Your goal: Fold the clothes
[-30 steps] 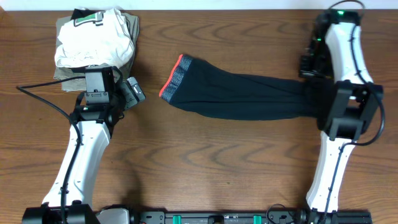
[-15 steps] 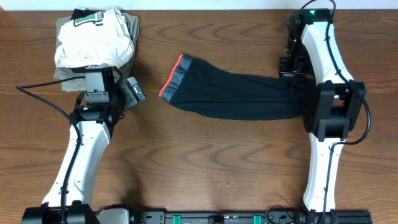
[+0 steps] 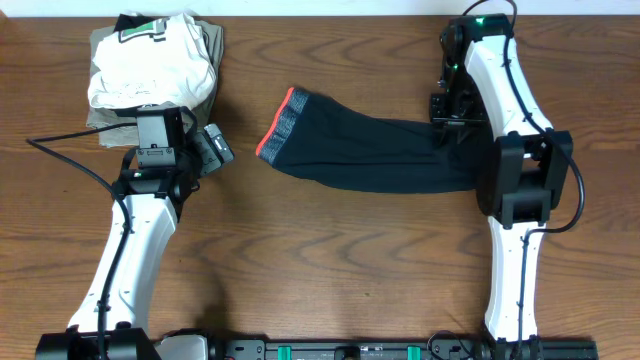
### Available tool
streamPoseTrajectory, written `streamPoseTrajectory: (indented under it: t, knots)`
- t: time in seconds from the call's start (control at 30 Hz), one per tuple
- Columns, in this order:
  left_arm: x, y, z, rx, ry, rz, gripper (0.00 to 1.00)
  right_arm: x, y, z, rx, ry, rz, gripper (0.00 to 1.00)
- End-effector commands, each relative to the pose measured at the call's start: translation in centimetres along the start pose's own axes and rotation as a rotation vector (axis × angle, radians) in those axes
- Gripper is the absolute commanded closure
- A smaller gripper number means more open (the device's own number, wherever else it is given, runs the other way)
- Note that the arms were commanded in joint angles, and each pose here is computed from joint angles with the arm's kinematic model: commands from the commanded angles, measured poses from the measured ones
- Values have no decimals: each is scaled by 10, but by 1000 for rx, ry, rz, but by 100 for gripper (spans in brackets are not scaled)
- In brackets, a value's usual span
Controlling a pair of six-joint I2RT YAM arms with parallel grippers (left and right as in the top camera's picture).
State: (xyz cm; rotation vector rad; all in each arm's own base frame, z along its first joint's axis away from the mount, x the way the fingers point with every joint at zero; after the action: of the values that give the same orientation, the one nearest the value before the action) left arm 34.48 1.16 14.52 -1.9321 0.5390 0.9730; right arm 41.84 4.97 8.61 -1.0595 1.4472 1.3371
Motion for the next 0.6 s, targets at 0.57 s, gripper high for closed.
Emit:
streamPoseTrajectory:
  t: [0.57]
  knots:
    - [0,1,3,2,-7,3,2,-90,11,-39,102,-61,-270,55]
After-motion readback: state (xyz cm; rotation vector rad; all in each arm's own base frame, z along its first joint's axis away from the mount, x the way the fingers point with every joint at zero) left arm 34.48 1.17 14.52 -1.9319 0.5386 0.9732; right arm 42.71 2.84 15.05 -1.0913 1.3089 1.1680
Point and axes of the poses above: each gripper's point midway between its finger pads, its own x axis out along the fingers, its own z axis along the line the jaws close on, y = z × x, the point moved 3 cm from there along -x, back along the fingers, and after that the axes turned 3 degrees about -x, right-handed, at the moved point
